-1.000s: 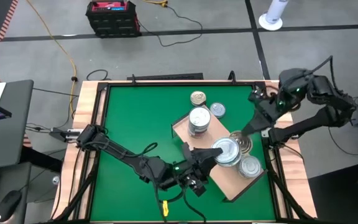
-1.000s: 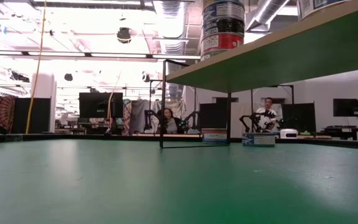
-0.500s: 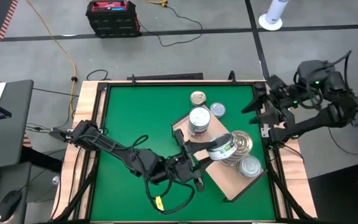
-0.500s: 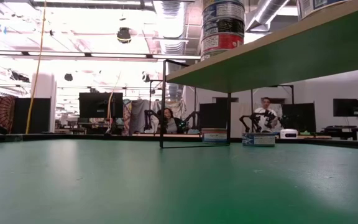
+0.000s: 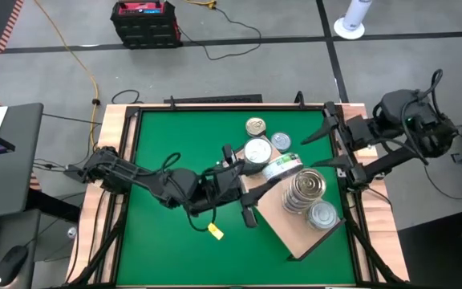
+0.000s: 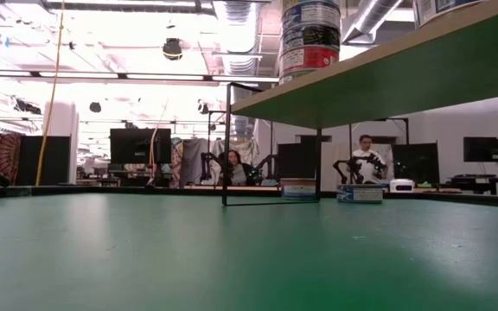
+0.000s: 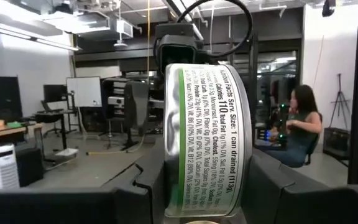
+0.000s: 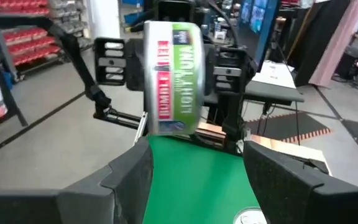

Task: Stack canned seafood by type on shelf
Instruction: Stack the light green tuna can on top of the other light green tuna cans on the shelf

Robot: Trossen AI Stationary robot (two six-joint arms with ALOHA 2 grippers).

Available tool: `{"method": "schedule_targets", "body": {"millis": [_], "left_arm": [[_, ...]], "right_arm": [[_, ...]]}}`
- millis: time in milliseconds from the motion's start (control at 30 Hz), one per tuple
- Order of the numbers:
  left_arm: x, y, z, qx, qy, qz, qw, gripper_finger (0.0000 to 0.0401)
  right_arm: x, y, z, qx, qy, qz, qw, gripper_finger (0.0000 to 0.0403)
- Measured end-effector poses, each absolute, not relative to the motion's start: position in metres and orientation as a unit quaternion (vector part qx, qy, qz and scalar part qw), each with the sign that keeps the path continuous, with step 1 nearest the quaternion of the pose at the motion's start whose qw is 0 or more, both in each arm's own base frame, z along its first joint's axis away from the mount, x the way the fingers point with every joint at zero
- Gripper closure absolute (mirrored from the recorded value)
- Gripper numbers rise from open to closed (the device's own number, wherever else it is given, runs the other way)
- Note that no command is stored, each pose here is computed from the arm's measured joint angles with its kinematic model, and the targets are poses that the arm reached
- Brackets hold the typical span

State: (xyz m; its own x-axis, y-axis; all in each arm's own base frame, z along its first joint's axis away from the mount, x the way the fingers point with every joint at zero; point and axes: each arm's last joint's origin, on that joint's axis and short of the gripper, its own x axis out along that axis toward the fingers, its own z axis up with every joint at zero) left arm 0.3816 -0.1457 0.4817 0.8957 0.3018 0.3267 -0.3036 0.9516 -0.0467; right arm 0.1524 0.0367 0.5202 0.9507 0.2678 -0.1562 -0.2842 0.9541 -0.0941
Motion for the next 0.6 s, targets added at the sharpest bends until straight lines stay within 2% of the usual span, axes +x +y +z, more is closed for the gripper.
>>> {"method": "schedule_targets", "body": {"millis": [200, 600], "left_arm": [[0.386, -0.145, 0.472, 0.049, -0.121, 0.164, 0.978, 0.0261], [0.395, -0.126, 0.469, 0.08, -0.103, 0.17, 0.977, 0.026]], "right_arm": [[0.152, 0.037, 0.52, 0.013, 0.082, 0.134, 0.988, 0.0127], [0.166, 0.039, 0.516, -0.069, 0.086, 0.12, 0.987, 0.0127]]}}
